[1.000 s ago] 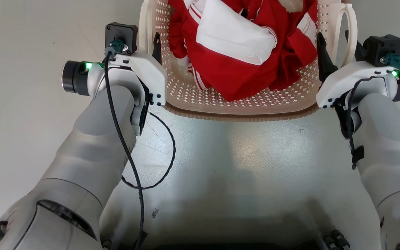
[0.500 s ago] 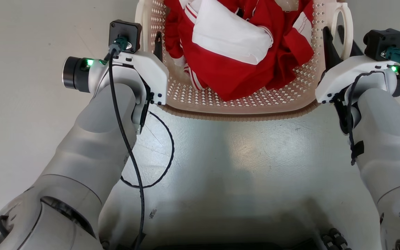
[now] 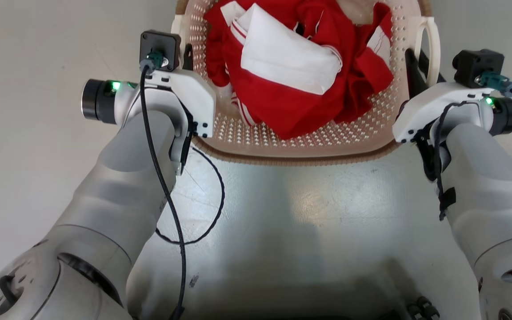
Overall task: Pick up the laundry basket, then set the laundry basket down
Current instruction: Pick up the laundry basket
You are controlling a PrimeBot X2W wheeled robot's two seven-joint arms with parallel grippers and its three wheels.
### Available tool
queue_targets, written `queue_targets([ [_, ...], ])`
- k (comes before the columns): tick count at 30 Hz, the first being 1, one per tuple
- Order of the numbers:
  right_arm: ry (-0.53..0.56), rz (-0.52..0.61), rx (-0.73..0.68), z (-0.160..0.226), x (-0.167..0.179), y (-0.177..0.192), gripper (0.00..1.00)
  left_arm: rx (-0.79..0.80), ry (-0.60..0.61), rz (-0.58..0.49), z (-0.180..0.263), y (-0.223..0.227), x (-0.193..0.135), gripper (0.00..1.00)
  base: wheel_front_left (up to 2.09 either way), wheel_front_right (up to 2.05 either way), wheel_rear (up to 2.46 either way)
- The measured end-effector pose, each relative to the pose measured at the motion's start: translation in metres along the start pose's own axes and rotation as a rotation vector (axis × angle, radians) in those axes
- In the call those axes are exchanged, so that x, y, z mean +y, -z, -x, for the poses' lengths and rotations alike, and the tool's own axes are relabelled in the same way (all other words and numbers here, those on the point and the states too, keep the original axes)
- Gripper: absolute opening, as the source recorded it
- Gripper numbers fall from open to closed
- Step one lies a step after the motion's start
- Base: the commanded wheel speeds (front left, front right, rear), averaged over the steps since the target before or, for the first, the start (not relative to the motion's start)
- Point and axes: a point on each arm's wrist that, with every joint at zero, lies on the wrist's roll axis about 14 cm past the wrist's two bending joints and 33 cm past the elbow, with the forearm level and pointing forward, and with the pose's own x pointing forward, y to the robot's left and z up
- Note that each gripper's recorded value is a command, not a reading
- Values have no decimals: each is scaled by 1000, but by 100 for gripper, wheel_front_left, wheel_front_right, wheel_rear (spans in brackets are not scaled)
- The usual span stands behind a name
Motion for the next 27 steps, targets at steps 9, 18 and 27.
queue_targets([
  [9, -23, 26, 20, 32, 13, -15, 0, 48, -7, 17, 39, -5, -2, 0, 0, 0, 0],
  [18, -49, 25, 49, 75, 29, -31, 0, 67, -27, 53, 90, -10, -2, 0, 0, 0, 0],
  [27, -73, 11, 23, 142, 44, -41, 0, 61, -30, 73, 159, -9, -9, 0, 0, 0, 0],
])
